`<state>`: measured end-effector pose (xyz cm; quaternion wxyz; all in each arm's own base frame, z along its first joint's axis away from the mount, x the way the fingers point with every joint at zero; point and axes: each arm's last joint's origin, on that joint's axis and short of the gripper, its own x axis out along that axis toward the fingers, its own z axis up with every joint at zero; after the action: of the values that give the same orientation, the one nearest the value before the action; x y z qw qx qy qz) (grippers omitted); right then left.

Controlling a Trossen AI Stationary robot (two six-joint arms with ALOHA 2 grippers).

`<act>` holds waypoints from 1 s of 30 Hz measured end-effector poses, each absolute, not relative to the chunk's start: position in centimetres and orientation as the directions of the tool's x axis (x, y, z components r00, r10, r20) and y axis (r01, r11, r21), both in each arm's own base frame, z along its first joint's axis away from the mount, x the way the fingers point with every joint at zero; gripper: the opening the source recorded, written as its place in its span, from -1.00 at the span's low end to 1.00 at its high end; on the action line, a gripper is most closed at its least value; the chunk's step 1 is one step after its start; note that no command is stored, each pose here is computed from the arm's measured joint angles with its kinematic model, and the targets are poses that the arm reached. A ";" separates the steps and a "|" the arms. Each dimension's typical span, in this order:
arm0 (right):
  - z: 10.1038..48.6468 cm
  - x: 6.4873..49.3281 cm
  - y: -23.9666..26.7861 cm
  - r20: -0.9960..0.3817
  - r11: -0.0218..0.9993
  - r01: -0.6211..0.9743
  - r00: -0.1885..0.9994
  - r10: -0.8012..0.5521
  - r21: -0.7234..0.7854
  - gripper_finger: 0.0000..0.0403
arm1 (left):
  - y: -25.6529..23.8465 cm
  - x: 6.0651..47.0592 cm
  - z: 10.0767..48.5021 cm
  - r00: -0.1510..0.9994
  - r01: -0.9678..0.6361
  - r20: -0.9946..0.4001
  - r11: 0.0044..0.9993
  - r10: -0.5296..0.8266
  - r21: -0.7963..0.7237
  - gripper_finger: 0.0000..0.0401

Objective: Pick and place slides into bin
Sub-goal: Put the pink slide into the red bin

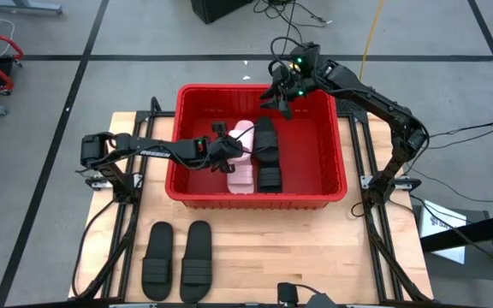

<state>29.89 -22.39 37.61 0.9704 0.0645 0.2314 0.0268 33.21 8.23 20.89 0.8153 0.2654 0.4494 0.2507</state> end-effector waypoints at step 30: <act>37.6 30.6 -21.4 -0.446 0.990 -0.056 0.888 0.109 0.131 -0.24 | 7.9 33.6 21.4 0.524 -0.161 -0.634 0.797 0.568 0.582 0.25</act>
<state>30.62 -21.41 37.60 0.9699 0.0575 0.2326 0.0425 33.62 7.94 21.41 0.8412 0.2330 0.4370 0.2168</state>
